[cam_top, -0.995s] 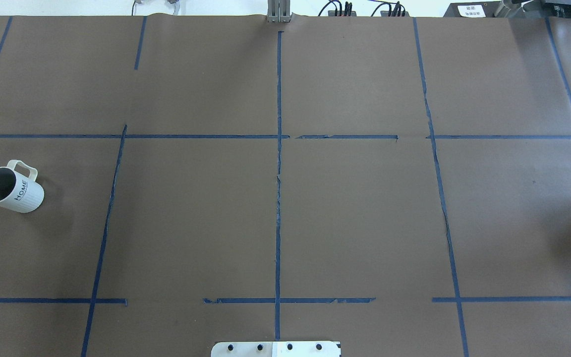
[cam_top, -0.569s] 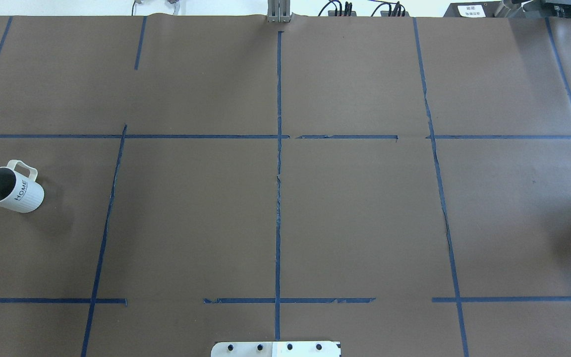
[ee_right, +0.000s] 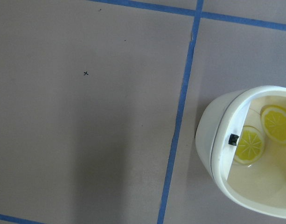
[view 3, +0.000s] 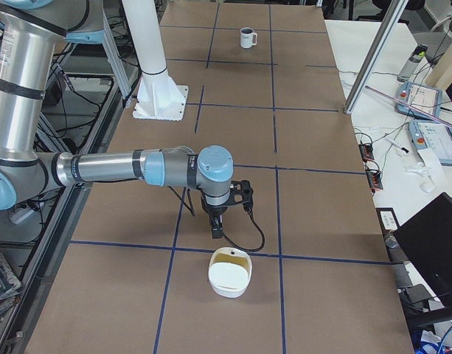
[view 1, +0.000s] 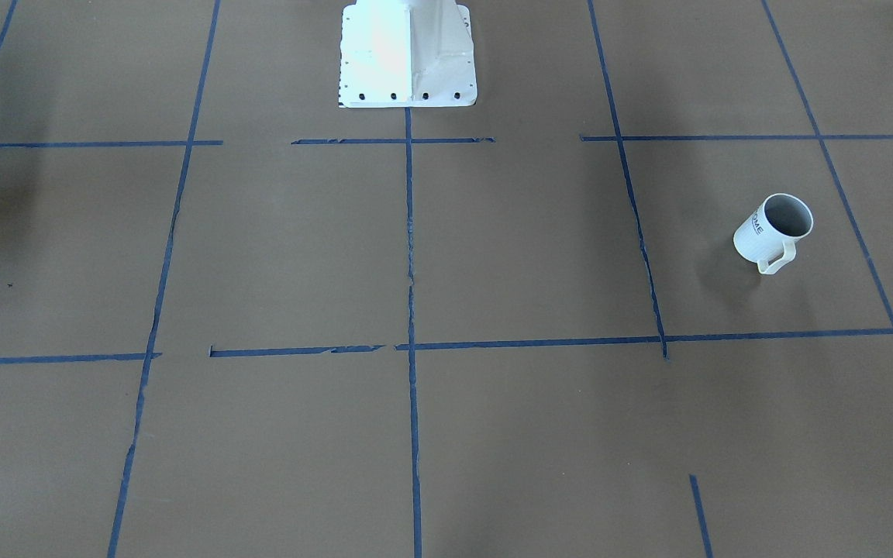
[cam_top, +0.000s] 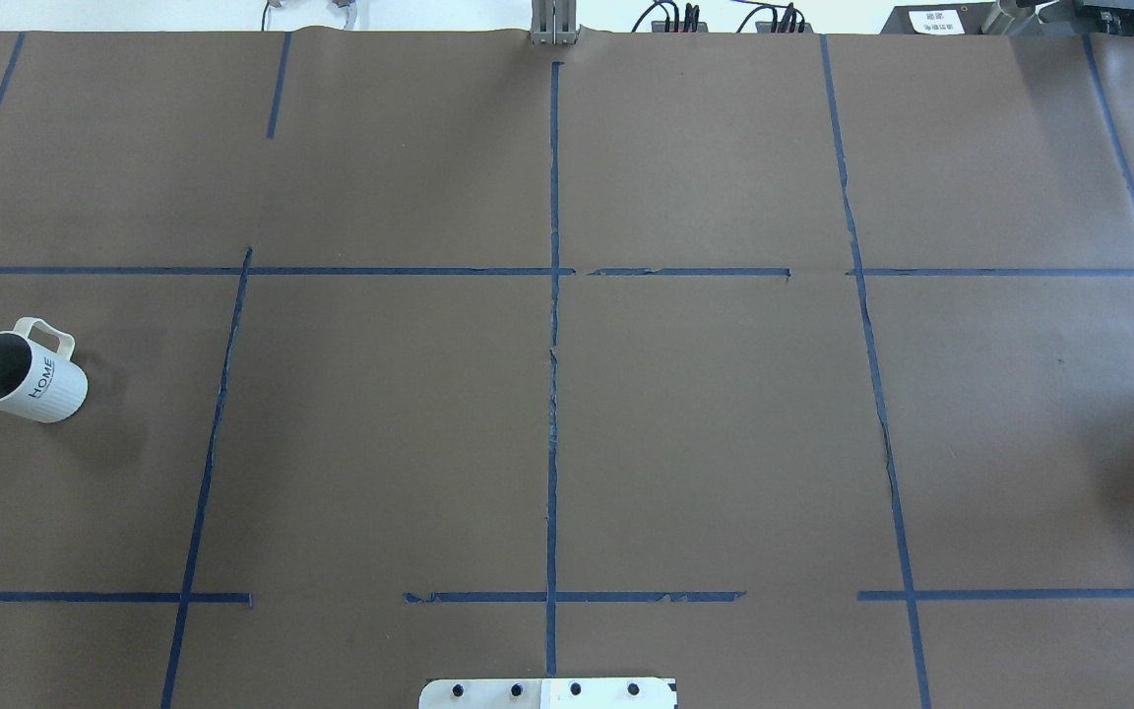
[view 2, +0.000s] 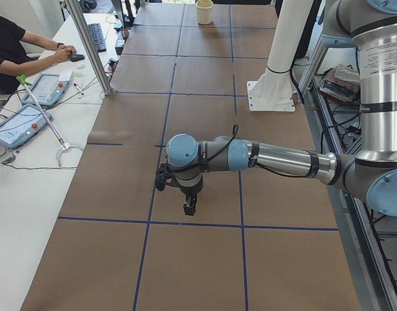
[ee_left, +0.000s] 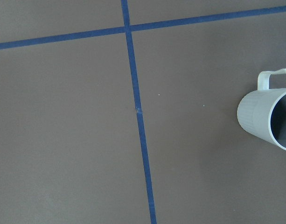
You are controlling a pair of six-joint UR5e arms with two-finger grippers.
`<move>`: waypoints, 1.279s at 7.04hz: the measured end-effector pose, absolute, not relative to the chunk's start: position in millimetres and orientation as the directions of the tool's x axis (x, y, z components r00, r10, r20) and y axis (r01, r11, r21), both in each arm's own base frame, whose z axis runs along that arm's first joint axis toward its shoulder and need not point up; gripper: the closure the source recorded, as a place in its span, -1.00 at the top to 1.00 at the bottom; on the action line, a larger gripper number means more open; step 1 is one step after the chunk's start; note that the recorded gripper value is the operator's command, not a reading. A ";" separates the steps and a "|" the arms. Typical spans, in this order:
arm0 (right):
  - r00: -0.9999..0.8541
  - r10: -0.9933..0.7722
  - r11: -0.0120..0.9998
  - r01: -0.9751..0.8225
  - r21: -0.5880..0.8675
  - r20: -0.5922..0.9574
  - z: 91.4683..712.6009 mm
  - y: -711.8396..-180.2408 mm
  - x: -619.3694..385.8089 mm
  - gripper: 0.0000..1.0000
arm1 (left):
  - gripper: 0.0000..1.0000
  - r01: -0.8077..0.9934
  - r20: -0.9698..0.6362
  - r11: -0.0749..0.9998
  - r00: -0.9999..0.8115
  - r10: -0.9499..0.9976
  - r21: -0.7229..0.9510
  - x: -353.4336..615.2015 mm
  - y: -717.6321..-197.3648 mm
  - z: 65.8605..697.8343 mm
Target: Left arm hands cup to right arm to dump lemon
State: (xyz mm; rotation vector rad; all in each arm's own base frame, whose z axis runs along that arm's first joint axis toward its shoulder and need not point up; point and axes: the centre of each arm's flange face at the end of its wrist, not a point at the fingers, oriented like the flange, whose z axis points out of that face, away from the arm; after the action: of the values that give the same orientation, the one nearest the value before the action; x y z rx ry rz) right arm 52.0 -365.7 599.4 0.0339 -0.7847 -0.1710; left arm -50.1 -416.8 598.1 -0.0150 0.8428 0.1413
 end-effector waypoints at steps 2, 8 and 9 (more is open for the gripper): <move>0.681 -0.166 0.985 0.144 0.092 0.713 605.5 -365.6 50.8 1.00 | 1.00 -0.129 -0.751 0.991 0.651 0.113 0.038 -49.8 -405.8 599.0; 0.676 -0.146 0.988 0.137 0.071 0.722 611.5 -359.1 50.3 1.00 | 1.00 -0.142 -0.751 0.988 0.646 0.136 0.057 -46.3 -408.9 595.3; 0.675 -0.146 0.988 0.137 0.072 0.724 611.3 -359.2 50.2 1.00 | 1.00 -0.141 -0.751 0.988 0.646 0.136 0.058 -46.2 -409.0 594.6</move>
State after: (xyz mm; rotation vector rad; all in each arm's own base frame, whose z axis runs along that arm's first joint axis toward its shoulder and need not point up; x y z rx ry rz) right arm 50.2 -359.2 611.3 0.0118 -0.8149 -0.1595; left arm -46.2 -409.0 594.6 -0.0062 0.8541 0.1578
